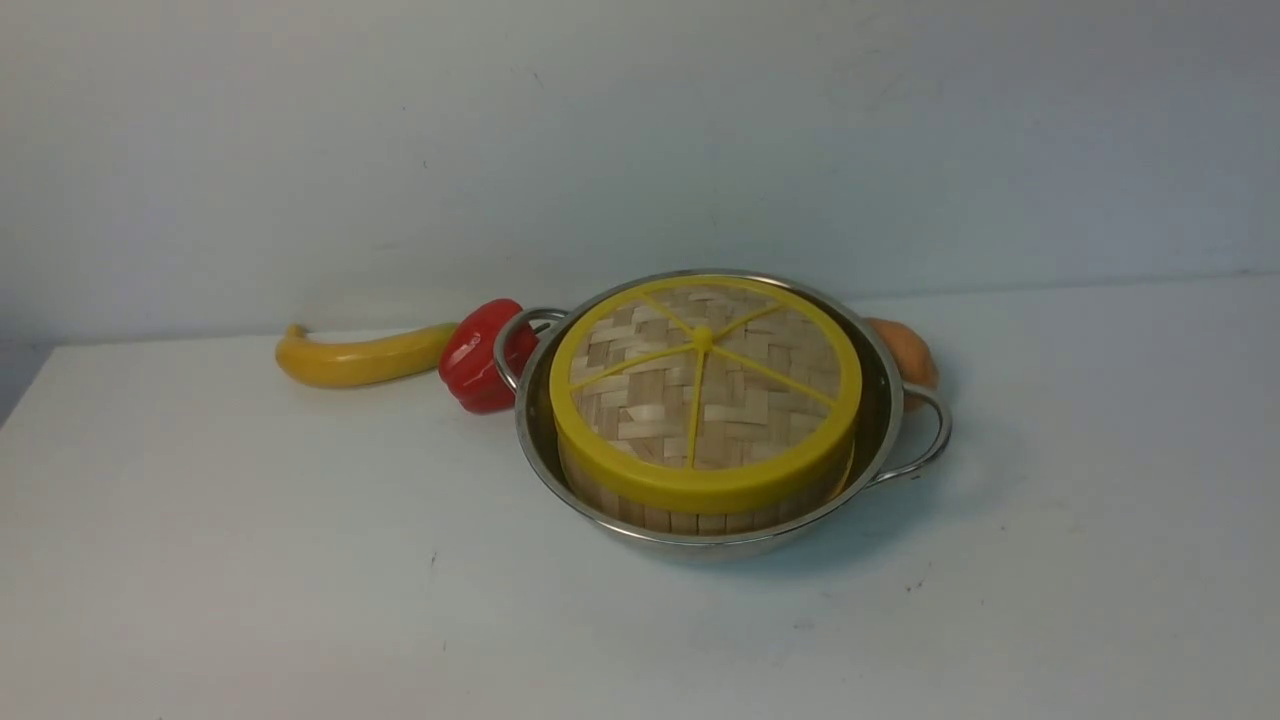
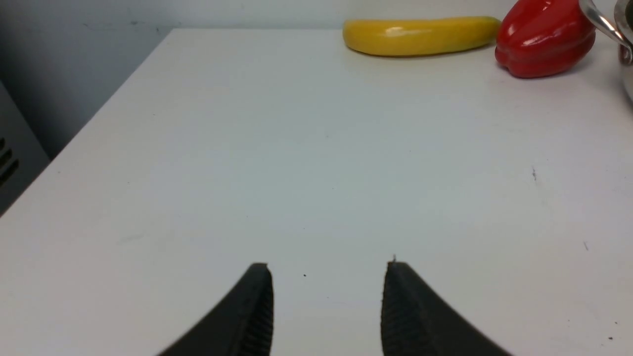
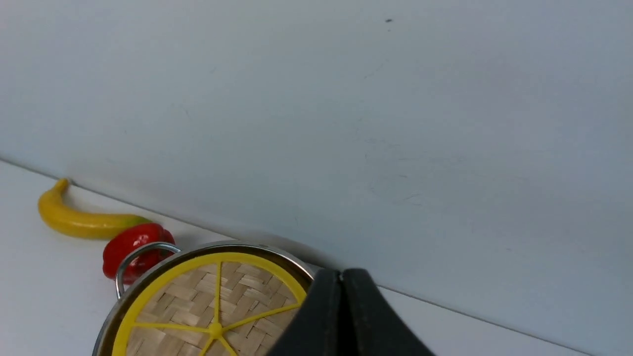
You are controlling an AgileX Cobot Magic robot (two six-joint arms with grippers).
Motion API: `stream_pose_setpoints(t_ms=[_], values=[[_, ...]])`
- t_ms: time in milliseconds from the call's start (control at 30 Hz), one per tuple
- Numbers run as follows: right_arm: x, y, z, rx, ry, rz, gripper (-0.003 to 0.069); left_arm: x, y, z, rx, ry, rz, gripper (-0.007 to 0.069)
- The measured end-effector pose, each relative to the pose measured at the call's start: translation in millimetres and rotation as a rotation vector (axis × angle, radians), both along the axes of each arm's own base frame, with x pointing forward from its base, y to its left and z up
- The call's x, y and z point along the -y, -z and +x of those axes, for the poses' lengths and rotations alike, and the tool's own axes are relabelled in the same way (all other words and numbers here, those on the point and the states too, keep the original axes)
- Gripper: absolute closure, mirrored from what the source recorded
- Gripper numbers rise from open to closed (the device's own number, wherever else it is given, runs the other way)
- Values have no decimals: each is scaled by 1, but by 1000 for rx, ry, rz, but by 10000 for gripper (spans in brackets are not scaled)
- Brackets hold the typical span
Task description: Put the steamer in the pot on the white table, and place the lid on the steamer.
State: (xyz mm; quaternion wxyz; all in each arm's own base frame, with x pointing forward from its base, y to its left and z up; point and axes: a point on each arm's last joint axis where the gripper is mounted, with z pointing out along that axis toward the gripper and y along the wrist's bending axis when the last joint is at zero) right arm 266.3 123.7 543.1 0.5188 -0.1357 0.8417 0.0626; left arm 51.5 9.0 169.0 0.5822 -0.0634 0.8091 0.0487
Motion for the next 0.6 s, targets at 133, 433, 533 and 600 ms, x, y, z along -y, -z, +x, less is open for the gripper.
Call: stream_pose_setpoints(t_ms=[133,433,533,600], values=[[23,-8,-43,44,-5,12,683,0,0,0,0,0,0,335],[71,98,-100,29,42,44,680,0,0,0,0,0,0,335],[87,135,-118,38,98,85,678,0,0,0,0,0,0,335],[102,170,-136,71,169,112,676,0,0,0,0,0,0,335]])
